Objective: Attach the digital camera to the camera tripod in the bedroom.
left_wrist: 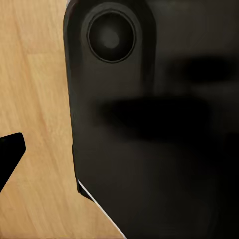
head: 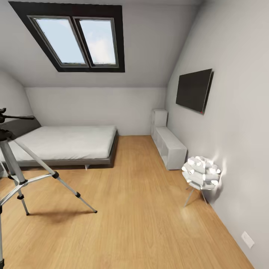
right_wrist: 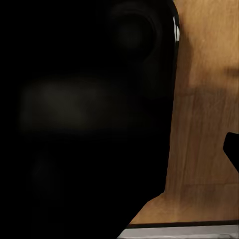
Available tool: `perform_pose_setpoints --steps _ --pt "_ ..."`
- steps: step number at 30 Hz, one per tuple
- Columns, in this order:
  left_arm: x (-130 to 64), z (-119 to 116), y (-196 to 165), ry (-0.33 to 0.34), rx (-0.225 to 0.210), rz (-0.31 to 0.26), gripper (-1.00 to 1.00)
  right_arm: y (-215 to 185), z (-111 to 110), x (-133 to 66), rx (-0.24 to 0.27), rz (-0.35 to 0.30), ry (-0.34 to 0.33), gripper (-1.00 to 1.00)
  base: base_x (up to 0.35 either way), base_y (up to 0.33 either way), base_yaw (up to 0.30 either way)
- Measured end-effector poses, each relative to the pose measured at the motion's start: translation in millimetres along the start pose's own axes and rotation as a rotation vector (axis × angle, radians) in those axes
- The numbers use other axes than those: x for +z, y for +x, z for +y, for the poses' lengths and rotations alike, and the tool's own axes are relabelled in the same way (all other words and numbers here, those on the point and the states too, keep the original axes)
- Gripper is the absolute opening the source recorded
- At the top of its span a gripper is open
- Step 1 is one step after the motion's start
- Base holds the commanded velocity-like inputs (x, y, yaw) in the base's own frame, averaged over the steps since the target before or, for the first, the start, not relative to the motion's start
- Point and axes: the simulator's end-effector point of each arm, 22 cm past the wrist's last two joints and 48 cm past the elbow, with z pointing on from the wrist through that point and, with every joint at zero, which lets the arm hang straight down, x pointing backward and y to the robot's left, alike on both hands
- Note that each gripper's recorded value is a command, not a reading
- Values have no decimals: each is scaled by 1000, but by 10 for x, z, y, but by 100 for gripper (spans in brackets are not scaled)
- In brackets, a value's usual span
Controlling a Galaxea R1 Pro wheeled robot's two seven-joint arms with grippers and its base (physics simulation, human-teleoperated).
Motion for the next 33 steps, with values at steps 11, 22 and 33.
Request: perform_pose_setpoints --steps 11,22,33 --pt "-1 42 -82 -4 -23 -18 100 -1 -157 -2 -9 2 19 100 0 0 0" --pt "-5 37 -226 -3 -60 -52 100 -47 -202 -3 -11 -17 24 100 0 0 3" --pt "-6 49 -235 -4 -67 -54 100 -51 -212 -3 -15 -18 26 100 0 0 215"
